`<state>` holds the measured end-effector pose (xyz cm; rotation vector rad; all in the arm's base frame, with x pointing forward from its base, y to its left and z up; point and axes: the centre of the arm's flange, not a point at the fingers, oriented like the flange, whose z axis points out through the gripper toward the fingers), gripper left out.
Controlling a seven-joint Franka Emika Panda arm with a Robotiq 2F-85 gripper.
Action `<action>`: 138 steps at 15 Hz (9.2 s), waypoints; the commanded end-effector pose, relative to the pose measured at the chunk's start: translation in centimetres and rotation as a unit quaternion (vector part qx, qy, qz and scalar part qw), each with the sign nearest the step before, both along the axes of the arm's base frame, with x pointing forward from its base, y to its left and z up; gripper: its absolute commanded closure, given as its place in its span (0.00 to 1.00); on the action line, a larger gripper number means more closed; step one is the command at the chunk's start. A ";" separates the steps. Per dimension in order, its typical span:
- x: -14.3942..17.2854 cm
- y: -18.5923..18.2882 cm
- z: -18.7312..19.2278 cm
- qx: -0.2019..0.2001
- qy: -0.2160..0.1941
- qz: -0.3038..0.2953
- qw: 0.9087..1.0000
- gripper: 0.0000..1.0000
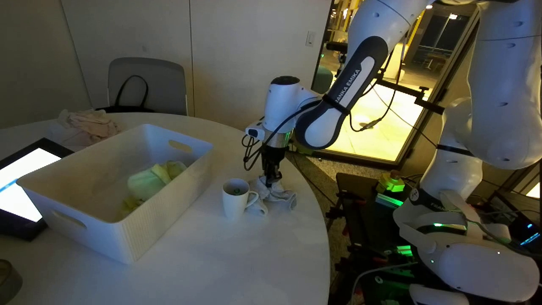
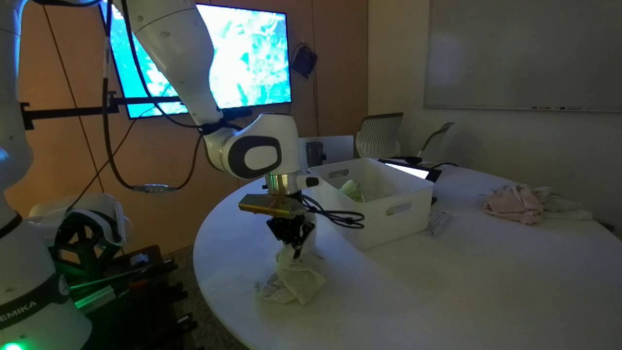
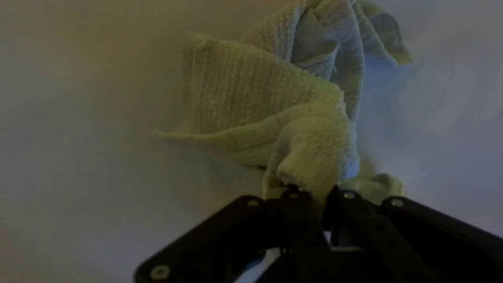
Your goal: Put the cloths in the box and put the markers in the cup
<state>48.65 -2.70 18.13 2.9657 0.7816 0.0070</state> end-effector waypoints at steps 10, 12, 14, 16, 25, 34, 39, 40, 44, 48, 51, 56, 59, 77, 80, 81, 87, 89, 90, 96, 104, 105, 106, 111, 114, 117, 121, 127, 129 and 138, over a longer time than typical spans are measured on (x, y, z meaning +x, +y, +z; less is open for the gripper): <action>1.5 1.6 14.4 -0.037 -0.123 0.008 0.992 0.97; 1.6 1.6 16.7 -0.044 -0.138 0.002 0.989 0.97; 1.6 1.8 19.0 -0.047 -0.156 -0.008 0.987 0.97; 1.7 2.1 21.2 -0.046 -0.154 0.000 0.987 0.97; 4.4 1.7 25.7 -0.161 -0.218 -0.190 0.944 0.97; 5.1 5.0 28.3 -0.182 -0.220 -0.171 0.943 0.97; 6.2 9.7 30.3 -0.167 -0.257 -0.121 0.944 0.97; 6.3 10.6 30.7 -0.162 -0.266 -0.110 0.944 0.97; 8.9 13.6 31.9 -0.140 -0.313 -0.069 0.937 0.97; 12.1 15.6 34.0 -0.099 -0.353 -0.046 0.929 0.97; 14.6 16.7 34.4 -0.083 -0.363 -0.032 0.928 0.97; 20.2 16.6 32.5 -0.082 -0.339 -0.029 0.937 0.97; 23.1 15.2 30.8 -0.081 -0.318 -0.040 0.944 0.61; 14.2 -7.9 26.8 -0.116 -0.128 -0.242 0.955 0.00; 11.8 -10.2 24.4 -0.116 -0.100 -0.256 0.954 0.00; 11.0 -10.8 23.4 -0.112 -0.087 -0.257 0.956 0.00; 8.0 -12.7 16.8 -0.090 -0.011 -0.261 0.961 0.00; 7.4 -12.9 14.7 -0.083 0.010 -0.260 0.962 0.00; 7.1 -12.9 13.7 -0.080 0.019 -0.263 0.961 0.00; 6.0 -12.7 9.5 -0.046 0.029 -0.258 0.965 0.00; 6.4 -12.4 3.9 -0.007 0.004 -0.313 0.950 0.00; 7.0 -12.2 3.0 -0.013 -0.004 -0.332 0.943 0.00; 7.5 -12.1 2.3 -0.014 -0.010 -0.348 0.937 0.00; 10.5 -11.3 -0.8 -0.006 -0.028 -0.419 0.907 0.00; 12.3 -10.7 -1.9 0.000 -0.040 -0.459 0.888 0.00; 13.7 -11.0 -2.5 0.011 -0.045 -0.492 0.869 0.00; 13.9 -12.9 -2.5 0.017 -0.055 -0.536 0.842 0.00; 12.6 -15.3 -1.9 -0.007 -0.050 -0.582 0.811 0.00; 12.5 -15.4 -2.5 -0.008 -0.041 -0.588 0.808 0.00; 12.9 -15.4 -6.5 -0.006 -0.017 -0.603 0.797 0.00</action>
